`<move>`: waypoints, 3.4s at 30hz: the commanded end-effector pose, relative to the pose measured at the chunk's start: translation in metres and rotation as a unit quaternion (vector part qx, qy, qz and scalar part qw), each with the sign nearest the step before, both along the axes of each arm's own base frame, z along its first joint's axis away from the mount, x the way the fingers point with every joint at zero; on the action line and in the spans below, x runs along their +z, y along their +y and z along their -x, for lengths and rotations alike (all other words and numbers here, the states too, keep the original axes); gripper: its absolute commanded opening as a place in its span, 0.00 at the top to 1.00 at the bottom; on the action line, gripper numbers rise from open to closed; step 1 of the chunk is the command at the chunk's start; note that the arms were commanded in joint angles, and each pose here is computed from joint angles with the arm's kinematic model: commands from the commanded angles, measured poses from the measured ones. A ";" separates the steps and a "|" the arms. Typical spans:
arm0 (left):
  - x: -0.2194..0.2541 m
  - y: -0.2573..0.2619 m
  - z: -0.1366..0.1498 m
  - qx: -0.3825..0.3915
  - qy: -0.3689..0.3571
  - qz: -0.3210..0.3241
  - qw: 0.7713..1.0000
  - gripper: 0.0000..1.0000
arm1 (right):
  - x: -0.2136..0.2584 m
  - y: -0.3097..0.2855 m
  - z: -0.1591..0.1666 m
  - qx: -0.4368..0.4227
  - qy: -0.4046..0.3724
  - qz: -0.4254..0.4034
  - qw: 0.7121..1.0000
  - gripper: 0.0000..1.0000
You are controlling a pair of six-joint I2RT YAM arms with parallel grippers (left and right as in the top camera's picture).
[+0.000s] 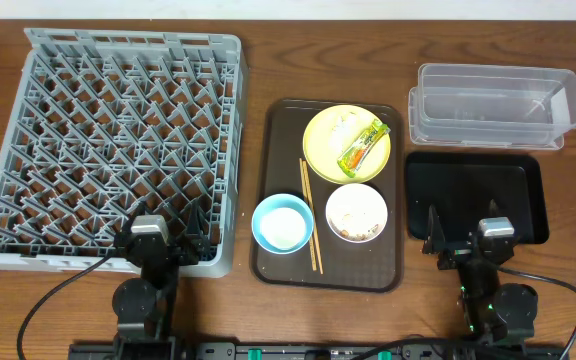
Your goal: Sort waste into correct bins and load items into the dishwasher
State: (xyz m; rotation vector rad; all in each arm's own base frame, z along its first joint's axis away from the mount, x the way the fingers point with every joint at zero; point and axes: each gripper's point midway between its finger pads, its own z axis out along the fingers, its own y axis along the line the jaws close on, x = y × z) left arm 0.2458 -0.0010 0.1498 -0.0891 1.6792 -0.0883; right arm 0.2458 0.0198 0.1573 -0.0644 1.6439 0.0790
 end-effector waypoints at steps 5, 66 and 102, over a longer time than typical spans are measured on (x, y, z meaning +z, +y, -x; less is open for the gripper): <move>-0.015 0.001 0.001 0.000 0.027 -0.009 1.000 0.05 | -0.002 0.003 0.000 0.008 0.002 0.004 1.000 0.01; 0.030 -0.001 0.017 0.003 0.407 0.013 0.913 0.05 | 0.065 0.028 -0.083 0.032 0.334 -0.070 0.939 0.01; 0.028 -0.001 0.020 0.003 0.413 0.014 0.911 0.05 | -0.089 0.147 -0.170 -0.096 0.403 -0.127 0.901 0.18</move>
